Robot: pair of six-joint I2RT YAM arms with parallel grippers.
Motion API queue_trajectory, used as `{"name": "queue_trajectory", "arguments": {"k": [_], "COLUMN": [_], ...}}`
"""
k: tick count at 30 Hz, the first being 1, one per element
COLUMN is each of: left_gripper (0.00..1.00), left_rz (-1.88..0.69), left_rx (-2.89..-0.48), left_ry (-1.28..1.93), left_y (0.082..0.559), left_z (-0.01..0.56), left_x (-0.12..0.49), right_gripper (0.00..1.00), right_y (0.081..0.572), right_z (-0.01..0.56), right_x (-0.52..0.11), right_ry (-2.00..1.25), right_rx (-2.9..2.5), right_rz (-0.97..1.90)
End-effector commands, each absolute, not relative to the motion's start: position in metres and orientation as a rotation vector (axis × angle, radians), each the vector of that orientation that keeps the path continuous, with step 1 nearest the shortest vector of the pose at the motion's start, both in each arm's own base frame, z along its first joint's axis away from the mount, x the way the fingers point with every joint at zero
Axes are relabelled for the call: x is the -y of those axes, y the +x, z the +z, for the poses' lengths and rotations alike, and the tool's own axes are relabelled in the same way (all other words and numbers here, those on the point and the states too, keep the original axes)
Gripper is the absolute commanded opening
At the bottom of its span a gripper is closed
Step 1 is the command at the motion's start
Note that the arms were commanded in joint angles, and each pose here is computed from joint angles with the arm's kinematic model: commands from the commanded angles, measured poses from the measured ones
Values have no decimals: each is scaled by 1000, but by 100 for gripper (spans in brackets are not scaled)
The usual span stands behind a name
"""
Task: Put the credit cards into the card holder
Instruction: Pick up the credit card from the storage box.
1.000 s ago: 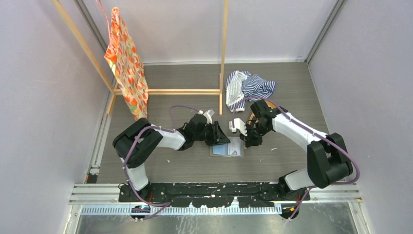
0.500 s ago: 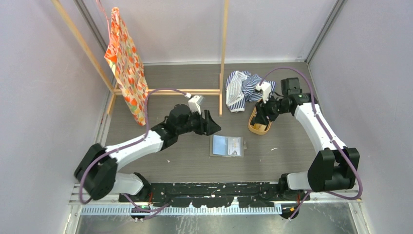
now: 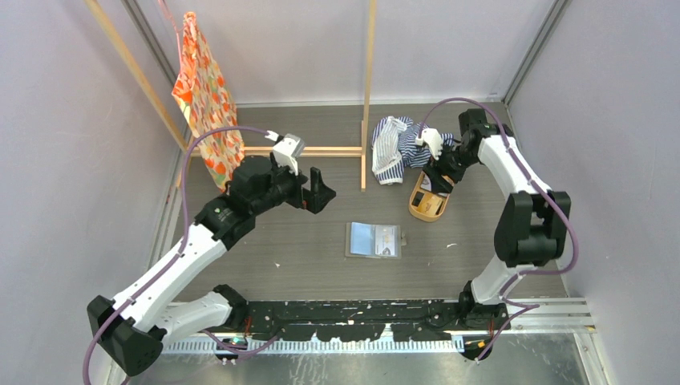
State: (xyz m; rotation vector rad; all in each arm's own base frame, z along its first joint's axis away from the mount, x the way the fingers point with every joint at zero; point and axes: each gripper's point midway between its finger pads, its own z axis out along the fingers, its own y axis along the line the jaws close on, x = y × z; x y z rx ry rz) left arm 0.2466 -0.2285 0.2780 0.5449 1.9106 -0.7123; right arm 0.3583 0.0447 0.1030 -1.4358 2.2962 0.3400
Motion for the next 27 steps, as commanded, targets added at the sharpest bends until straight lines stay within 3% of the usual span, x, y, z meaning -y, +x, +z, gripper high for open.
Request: {"name": "queue_trajectory", "arguments": {"k": [1, 13, 27], "left_gripper": [100, 100, 100], "left_rz": [-502, -347, -363], "left_rx": [-1942, -1867, -1870], "left_ry": [819, 756, 774], "left_y": [229, 235, 234], "left_z": [252, 223, 221], "left_x": [199, 171, 174], "right_gripper": [97, 100, 92], "right_y": [381, 417, 425], "right_z": [98, 66, 36], "right_x": [-32, -43, -40], "right_ry": [-1516, -1187, -1147], "right_rx": [-2283, -2377, -2424], "right_rz": [249, 286, 237]}}
